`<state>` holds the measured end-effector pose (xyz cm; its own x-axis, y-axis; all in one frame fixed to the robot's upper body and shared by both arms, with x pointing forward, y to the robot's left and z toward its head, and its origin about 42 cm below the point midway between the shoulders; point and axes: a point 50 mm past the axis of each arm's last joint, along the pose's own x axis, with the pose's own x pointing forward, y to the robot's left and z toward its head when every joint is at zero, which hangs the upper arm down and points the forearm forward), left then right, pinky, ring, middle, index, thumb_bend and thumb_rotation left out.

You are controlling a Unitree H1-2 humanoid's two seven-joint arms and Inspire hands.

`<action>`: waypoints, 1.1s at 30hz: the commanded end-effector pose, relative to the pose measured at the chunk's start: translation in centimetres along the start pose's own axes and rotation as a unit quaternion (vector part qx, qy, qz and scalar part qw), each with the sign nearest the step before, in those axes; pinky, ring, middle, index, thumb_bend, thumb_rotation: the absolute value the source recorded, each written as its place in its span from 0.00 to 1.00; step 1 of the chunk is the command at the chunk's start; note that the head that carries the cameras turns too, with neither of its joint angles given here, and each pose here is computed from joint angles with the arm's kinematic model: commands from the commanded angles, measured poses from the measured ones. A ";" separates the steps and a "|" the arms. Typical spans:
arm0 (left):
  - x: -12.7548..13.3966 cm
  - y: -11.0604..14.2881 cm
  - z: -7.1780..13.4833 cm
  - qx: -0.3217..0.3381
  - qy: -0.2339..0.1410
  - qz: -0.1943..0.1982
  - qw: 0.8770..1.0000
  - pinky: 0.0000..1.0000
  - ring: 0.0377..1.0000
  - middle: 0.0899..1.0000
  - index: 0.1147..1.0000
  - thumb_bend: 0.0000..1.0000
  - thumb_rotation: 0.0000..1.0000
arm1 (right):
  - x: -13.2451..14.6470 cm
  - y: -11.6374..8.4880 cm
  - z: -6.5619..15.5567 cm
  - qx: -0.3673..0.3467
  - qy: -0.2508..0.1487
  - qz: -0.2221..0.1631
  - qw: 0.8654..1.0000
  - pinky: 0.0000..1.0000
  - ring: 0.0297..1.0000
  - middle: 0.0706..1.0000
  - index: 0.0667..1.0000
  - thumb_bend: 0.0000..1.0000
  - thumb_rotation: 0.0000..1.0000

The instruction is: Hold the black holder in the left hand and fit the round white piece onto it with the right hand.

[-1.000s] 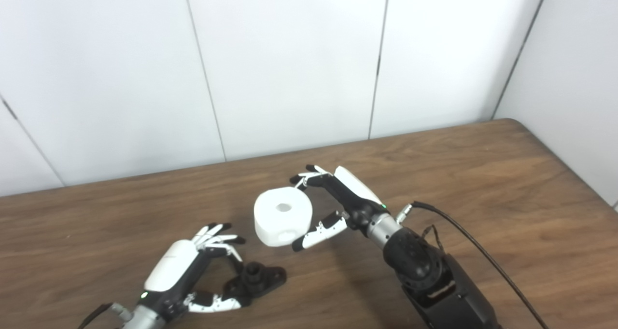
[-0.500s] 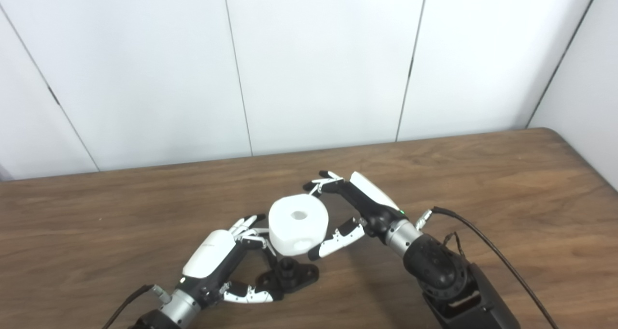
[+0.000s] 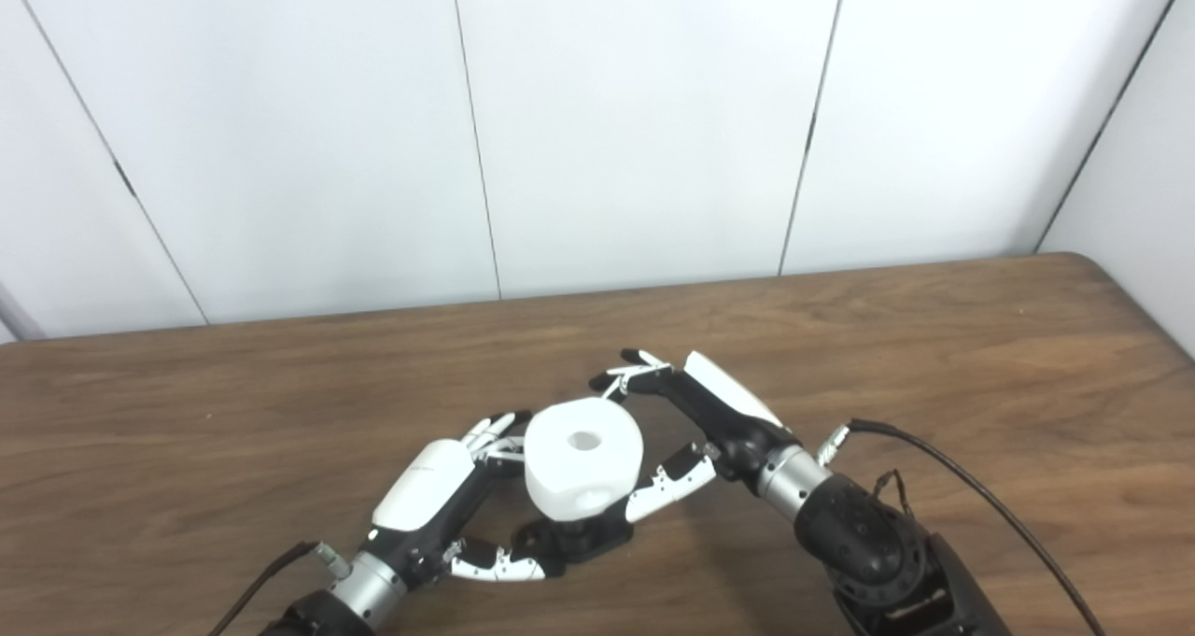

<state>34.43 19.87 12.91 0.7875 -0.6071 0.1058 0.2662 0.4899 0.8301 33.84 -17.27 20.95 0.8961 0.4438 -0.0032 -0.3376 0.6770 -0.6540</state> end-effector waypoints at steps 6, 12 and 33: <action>0.0 0.3 -0.1 0.021 0.005 -0.013 1.000 1.00 0.98 0.81 0.42 0.52 0.05 | 0.0 -0.5 1.1 -0.011 -0.038 -0.009 0.999 1.00 0.98 0.82 0.45 0.52 0.15; 0.0 0.4 0.2 0.023 0.002 -0.012 1.000 1.00 0.98 0.80 0.42 0.52 0.05 | -0.1 -0.3 0.6 -0.014 -0.036 -0.007 0.999 1.00 0.98 0.82 0.45 0.52 0.15; 0.1 0.6 0.9 0.021 -0.005 -0.005 1.000 1.00 0.98 0.80 0.42 0.52 0.05 | 0.0 0.4 0.4 -0.022 -0.034 0.000 0.999 1.00 0.97 0.81 0.45 0.52 0.15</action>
<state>34.17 19.59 13.38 0.7850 -0.6097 0.1100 0.2595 0.4848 0.8353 33.06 -17.16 19.44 0.8845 0.4656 -0.0296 -0.3643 0.6497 -0.6673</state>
